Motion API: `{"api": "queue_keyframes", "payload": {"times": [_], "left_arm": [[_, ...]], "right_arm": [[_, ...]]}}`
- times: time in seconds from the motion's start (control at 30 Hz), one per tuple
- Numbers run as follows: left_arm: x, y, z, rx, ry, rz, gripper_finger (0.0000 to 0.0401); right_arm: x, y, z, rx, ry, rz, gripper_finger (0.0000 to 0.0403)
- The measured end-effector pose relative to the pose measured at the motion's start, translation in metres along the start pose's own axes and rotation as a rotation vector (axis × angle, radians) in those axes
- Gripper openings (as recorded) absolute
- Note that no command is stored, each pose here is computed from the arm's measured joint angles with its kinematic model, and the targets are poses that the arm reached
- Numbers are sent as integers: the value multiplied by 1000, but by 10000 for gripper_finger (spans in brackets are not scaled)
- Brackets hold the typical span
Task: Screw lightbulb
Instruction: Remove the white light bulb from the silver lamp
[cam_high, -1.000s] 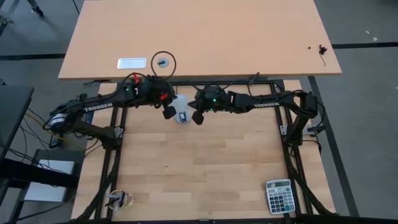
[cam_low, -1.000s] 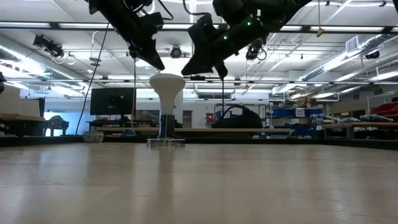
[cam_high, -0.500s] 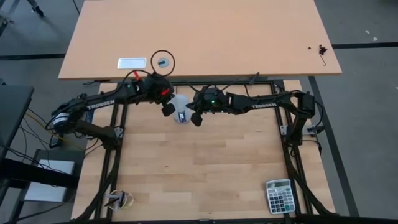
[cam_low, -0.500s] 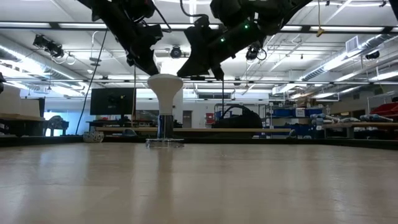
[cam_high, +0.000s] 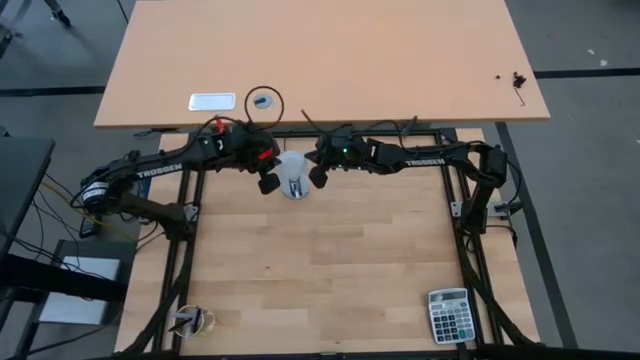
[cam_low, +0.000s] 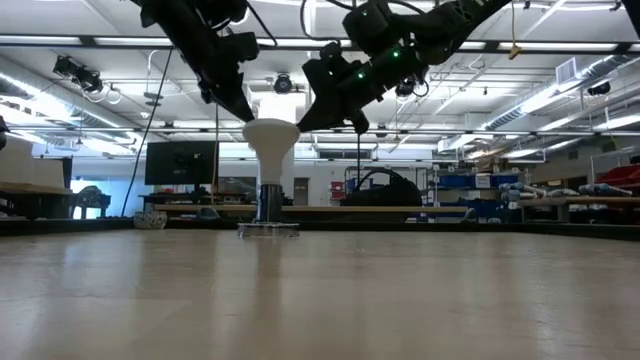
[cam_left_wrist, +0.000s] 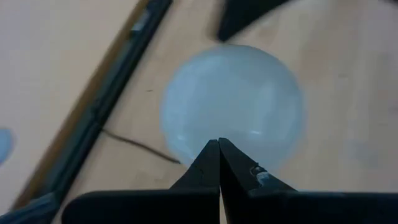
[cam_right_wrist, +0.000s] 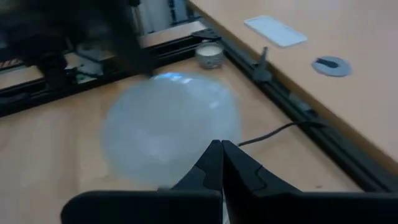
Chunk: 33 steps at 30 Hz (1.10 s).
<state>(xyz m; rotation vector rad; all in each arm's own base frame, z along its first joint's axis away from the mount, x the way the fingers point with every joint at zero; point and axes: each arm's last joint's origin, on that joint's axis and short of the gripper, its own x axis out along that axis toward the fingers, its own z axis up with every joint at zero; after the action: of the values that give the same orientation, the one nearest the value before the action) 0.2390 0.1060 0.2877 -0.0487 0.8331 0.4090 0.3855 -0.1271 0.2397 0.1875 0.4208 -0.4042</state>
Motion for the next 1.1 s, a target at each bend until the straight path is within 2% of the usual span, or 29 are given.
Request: {"api": "queue_keyframes", "payload": {"times": [0.33,0.53,0.73,0.83,0.97,1.1], "left_arm": [[-6,-12,0,12,-9,-33,0],[-6,-12,3,14,-46,-23,0],[-10,-9,13,24,-117,6,0],[-12,-6,16,41,-131,62,0],[-11,5,15,28,-124,118,0],[-5,19,9,-4,-105,124,0]], "right_arm": [[0,-16,0,13,13,-36,9],[-17,-13,15,10,-25,-28,9],[-31,6,21,-27,-40,13,9],[-31,20,15,-46,-4,65,9],[-33,38,11,-74,11,119,9],[-35,47,9,-87,17,143,9]]}}
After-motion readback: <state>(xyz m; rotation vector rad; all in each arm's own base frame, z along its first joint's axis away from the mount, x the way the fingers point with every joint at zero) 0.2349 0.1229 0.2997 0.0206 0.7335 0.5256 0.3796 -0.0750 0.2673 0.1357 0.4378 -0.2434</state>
